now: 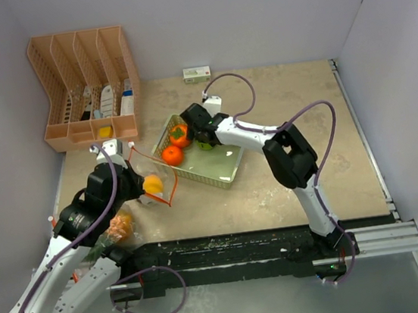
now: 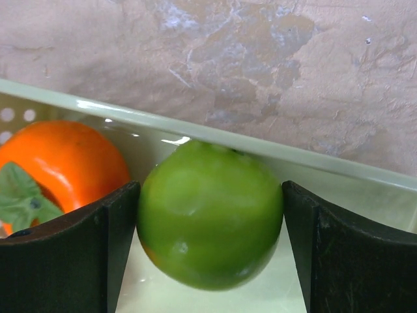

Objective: Place the food in the zip-top bag and seal the zipper
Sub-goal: Pick up the fake fruit from the bin, then place the fake fruit in the zipper food storage bag.

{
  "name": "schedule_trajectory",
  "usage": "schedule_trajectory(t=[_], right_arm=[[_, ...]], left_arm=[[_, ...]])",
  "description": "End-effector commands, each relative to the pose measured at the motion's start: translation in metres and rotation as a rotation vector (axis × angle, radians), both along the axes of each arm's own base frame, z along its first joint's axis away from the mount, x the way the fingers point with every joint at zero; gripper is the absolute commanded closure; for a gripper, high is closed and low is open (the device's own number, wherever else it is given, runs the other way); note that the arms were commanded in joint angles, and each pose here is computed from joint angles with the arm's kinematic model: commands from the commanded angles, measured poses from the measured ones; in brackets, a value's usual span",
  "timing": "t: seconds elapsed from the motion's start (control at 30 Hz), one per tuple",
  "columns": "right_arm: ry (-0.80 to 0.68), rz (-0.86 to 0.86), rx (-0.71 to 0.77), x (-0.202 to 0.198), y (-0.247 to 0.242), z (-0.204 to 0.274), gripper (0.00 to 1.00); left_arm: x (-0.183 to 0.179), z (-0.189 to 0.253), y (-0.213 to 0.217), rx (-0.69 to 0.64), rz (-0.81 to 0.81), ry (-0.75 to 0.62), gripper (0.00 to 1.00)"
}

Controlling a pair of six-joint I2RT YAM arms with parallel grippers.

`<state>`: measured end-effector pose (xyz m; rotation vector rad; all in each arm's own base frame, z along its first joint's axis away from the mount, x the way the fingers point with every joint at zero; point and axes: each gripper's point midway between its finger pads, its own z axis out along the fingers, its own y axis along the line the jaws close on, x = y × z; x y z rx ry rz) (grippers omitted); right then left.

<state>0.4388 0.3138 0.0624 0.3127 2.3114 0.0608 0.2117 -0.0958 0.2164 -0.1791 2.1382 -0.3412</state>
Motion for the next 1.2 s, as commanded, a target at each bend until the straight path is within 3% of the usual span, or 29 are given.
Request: schedule_trajectory(t=[0.0, 0.17, 0.3, 0.37, 0.53, 0.67, 0.87, 0.97, 1.07, 1.17], right_arm=[[-0.035, -0.033, 0.01, 0.008, -0.003, 0.009, 0.11], [-0.001, -0.024, 0.004, 0.005, -0.004, -0.007, 0.11], [0.001, -0.014, 0.006, 0.0, -0.006, -0.005, 0.48], [0.001, -0.007, 0.014, -0.003, -0.008, 0.001, 0.57], [-0.038, 0.004, 0.043, -0.016, -0.018, 0.038, 0.59], [-0.092, 0.116, 0.137, -0.042, -0.012, 0.081, 0.59], [-0.316, 0.491, 0.392, -0.117, 0.043, 0.186, 0.6], [-0.375, 0.794, 0.592, -0.176, 0.083, 0.225, 0.61], [-0.4, 0.995, 0.675, -0.221, 0.108, 0.239, 0.61], [-0.39, 1.058, 0.658, -0.238, 0.124, 0.229, 0.61]], left_arm=[[0.004, 0.025, -0.001, -0.021, -0.01, -0.072, 1.0], [0.004, 0.022, -0.001, -0.018, -0.005, -0.063, 1.0], [0.004, 0.021, 0.0, -0.019, -0.001, -0.059, 1.0], [0.004, 0.021, 0.0, -0.021, 0.0, -0.06, 1.0], [0.005, 0.018, 0.001, -0.012, 0.009, -0.056, 1.0], [0.007, 0.014, 0.0, -0.013, 0.014, -0.048, 1.0], [0.01, 0.015, -0.004, -0.022, 0.01, -0.044, 1.0], [0.012, 0.017, -0.003, -0.011, 0.015, -0.042, 1.0], [0.013, 0.02, -0.002, -0.005, 0.02, -0.044, 1.0], [0.013, 0.023, -0.003, -0.014, 0.023, -0.05, 1.0]])
